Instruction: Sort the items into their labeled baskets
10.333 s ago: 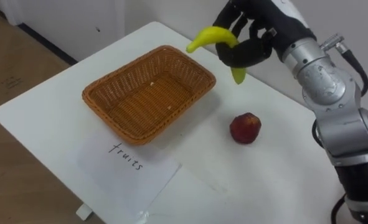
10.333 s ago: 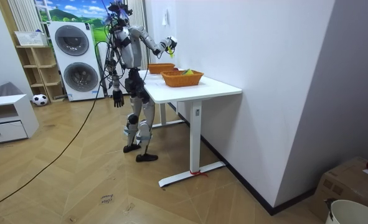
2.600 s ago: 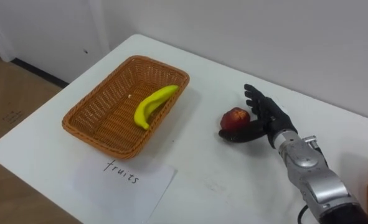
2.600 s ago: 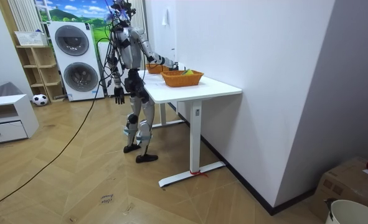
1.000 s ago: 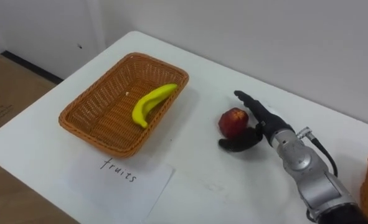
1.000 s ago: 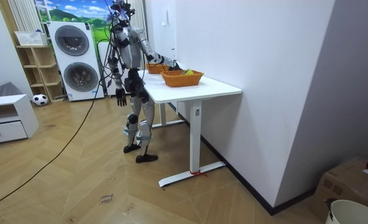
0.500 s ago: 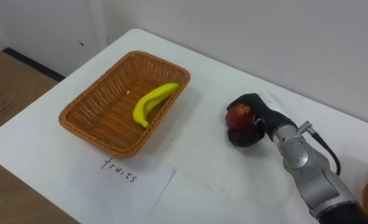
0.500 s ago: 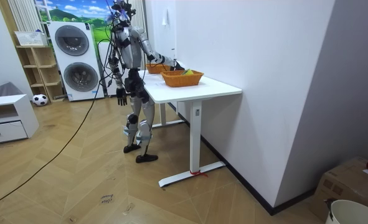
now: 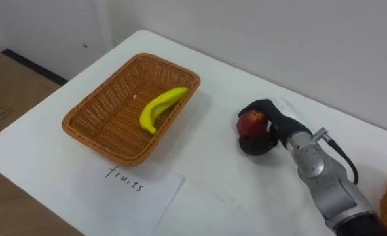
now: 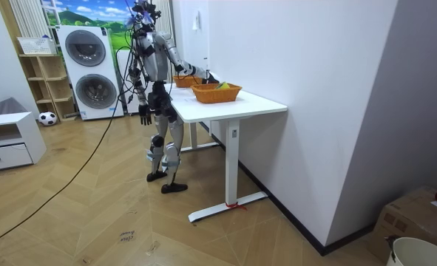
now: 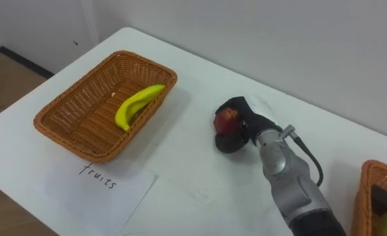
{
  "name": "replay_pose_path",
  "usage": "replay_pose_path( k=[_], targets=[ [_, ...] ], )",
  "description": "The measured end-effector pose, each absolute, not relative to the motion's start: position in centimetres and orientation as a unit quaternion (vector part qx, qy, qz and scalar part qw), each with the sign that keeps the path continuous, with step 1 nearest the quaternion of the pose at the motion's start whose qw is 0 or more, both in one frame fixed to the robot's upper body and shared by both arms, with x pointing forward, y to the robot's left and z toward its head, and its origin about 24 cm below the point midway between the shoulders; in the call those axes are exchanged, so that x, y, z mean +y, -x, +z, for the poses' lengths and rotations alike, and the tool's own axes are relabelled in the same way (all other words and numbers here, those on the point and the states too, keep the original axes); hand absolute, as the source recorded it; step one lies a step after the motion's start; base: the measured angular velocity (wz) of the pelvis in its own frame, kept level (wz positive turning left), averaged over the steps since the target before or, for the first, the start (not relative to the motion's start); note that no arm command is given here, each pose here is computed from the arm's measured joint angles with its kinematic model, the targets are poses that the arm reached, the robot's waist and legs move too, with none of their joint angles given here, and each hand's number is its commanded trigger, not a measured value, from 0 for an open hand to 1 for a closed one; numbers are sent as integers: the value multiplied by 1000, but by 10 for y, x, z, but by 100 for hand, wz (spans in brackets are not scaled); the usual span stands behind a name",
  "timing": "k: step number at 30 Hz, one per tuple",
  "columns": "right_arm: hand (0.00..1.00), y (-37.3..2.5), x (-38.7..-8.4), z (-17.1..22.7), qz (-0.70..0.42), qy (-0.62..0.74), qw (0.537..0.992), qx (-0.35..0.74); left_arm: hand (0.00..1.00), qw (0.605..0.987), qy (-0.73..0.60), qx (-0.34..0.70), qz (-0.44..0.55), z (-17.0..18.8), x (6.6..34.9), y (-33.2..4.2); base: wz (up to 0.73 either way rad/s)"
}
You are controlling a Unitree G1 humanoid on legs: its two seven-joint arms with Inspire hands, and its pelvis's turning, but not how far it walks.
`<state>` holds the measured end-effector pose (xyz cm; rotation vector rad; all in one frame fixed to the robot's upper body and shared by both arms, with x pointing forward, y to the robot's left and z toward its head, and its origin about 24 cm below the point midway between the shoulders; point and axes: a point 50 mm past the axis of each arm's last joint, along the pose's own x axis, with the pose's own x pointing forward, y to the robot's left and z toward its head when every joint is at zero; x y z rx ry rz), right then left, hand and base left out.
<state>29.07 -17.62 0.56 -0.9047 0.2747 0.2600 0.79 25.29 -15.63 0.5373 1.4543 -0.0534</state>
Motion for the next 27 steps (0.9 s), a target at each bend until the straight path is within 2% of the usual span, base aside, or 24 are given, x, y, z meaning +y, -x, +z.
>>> replay_pose_path(
  k=[8,16,27],
  targets=[
    [100,-293,-177,18,128,416,893,115,0,718,-239,653,-25,-157,253,-10,0],
    [100,-304,-169,65,110,372,922,21,0,719,-231,655,-18,-158,253,-12,0],
    [100,-312,-166,105,90,366,925,-56,0,724,-224,652,-9,-157,259,-15,0]
  ],
)
